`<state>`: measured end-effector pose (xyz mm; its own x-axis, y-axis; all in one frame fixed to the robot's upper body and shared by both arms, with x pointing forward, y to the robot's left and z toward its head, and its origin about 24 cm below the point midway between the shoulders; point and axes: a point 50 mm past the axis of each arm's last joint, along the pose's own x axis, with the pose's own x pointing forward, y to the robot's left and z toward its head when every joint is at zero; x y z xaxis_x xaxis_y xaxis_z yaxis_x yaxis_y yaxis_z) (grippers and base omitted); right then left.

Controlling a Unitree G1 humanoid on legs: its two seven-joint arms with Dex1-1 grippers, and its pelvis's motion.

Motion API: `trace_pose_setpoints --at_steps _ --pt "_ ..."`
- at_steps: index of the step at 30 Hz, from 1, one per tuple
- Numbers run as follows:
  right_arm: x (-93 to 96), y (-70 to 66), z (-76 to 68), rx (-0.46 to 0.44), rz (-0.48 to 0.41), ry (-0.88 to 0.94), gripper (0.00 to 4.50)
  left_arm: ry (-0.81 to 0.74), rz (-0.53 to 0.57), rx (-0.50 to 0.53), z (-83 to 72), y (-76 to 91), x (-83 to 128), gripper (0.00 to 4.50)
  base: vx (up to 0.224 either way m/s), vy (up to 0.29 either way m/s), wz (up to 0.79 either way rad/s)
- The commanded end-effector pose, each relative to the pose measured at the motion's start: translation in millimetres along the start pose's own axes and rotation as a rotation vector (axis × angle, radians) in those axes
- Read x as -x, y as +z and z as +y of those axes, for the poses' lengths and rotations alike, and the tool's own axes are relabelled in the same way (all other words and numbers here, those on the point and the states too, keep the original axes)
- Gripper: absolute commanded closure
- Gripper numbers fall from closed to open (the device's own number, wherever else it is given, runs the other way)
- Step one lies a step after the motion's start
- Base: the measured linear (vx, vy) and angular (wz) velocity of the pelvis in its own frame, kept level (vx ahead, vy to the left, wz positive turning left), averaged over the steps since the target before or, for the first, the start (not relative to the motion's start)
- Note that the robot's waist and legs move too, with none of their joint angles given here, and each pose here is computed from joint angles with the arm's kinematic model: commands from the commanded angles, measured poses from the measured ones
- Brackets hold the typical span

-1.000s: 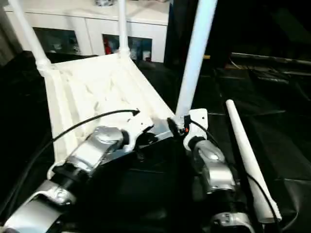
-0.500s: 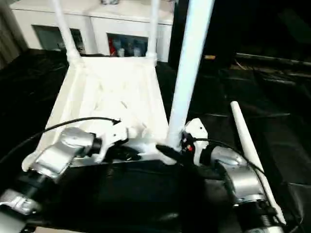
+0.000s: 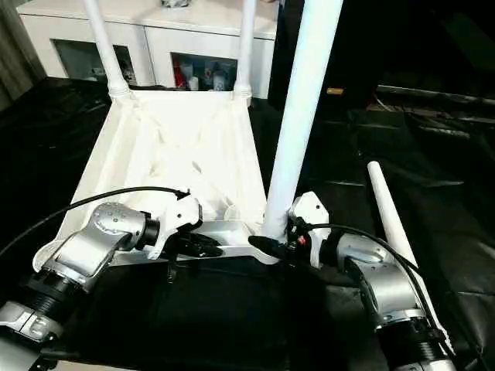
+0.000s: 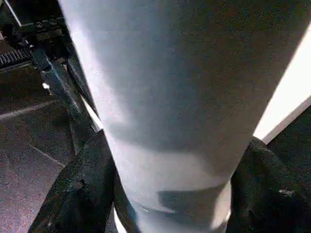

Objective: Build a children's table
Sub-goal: Rotate leg to tighten

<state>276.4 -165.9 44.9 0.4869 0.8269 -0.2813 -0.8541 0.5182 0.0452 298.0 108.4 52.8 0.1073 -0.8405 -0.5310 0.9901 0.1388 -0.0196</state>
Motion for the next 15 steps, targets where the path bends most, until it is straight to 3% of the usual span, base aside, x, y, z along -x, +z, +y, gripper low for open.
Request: trace_pose_setpoints --at_steps 1,7,8,9,11,12,15 --pt "2.6 -5.7 1.6 -0.008 0.021 -0.014 1.80 -0.012 -0.056 -0.019 -0.2 9.2 -2 4.50 0.000 0.000 0.00" --pt "0.7 -15.2 -6.2 -0.097 0.014 -0.160 1.81 0.062 -0.050 0.010 4.5 10.2 -8 4.50 0.000 0.000 0.00" --pt "-0.3 -17.8 -9.0 -0.115 0.019 -0.213 1.81 0.091 -0.047 0.022 6.8 10.9 -10 4.50 0.000 0.000 0.00" --pt "-2.8 -27.6 -19.3 -0.182 0.039 -0.423 1.81 0.197 -0.041 0.076 14.4 14.4 -21 4.50 0.000 0.000 0.00" --pt "-3.0 -28.9 -20.5 -0.190 0.043 -0.452 1.81 0.210 -0.040 0.084 15.3 14.9 -23 4.50 0.000 0.000 0.00" --pt "-4.9 -36.8 -27.1 -0.274 0.049 -0.640 1.81 0.309 -0.040 0.139 20.8 20.2 -35 4.50 0.000 0.000 0.00" --pt "-6.2 -39.3 -28.6 -0.320 0.045 -0.709 1.81 0.349 -0.041 0.161 22.5 23.3 -40 4.50 0.000 0.000 0.00"
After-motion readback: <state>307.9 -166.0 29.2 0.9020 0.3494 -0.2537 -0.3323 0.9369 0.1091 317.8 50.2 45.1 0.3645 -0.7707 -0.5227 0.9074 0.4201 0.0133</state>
